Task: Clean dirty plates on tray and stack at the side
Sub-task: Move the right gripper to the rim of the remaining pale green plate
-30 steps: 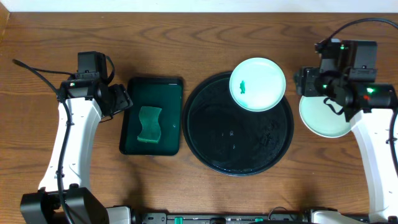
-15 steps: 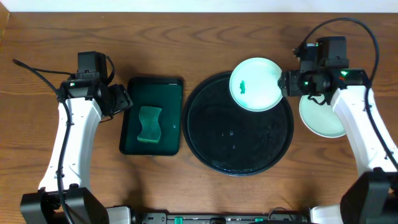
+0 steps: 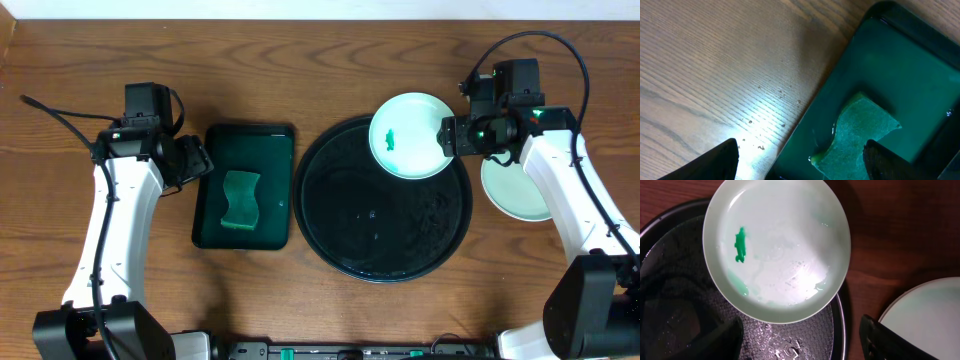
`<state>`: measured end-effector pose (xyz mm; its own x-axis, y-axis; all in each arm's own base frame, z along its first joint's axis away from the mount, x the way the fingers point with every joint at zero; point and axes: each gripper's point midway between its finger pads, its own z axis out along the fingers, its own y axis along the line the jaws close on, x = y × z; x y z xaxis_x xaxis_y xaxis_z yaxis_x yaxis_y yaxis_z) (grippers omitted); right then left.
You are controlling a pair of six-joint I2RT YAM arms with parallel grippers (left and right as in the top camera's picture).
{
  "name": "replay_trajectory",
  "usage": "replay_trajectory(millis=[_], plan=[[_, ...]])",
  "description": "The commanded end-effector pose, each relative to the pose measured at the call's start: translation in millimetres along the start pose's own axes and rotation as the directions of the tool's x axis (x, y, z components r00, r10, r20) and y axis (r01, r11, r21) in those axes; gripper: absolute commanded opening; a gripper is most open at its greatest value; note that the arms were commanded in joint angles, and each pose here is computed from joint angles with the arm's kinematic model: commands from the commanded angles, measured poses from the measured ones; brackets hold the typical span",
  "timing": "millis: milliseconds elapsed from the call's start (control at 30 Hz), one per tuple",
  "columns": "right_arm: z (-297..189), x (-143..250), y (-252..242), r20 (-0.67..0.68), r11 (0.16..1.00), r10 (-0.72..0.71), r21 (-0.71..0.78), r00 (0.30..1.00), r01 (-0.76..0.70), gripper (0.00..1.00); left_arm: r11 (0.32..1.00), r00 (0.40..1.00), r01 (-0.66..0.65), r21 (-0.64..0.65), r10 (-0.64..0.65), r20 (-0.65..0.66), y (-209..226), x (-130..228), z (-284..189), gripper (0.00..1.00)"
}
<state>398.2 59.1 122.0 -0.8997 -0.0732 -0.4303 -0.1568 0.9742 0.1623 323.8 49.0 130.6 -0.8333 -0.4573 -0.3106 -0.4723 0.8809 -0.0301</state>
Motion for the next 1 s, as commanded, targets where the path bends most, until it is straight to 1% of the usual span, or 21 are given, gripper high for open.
replay_trajectory(millis=[0,300,500,567,667,800,967], plan=[[-1,-5,9,0.013,0.999,-0.032,-0.014,0.999,0.032,0.72,1.0,1.0,0.003,-0.007,-0.003,0.021,2,-7,-5,0.8],[-1,-23,8,0.084,0.999,-0.046,-0.006,0.995,0.046,0.73,1.0,1.0,0.003,-0.007,-0.003,0.021,2,-7,-5,0.8],[1,-34,8,0.125,0.992,-0.123,0.005,0.984,0.124,0.72,1.0,1.0,0.003,-0.007,-0.003,0.021,2,-7,-5,0.8],[3,-35,5,0.125,0.991,-0.13,0.02,0.984,0.129,0.69,1.0,1.0,0.003,-0.007,-0.003,0.021,2,-7,-5,0.8],[8,-35,-4,0.118,0.99,-0.129,0.068,0.985,0.122,0.62,1.0,1.0,0.003,-0.007,-0.003,0.021,2,-7,-5,0.8],[24,-35,-9,0.105,0.99,-0.127,0.074,0.986,0.12,0.61,1.0,1.0,0.003,-0.007,-0.003,0.021,2,-7,-5,0.8],[46,-37,-16,0.098,0.989,-0.126,0.09,0.987,0.117,0.54,1.0,1.0,0.003,-0.007,-0.003,0.021,2,-7,-5,0.8]])
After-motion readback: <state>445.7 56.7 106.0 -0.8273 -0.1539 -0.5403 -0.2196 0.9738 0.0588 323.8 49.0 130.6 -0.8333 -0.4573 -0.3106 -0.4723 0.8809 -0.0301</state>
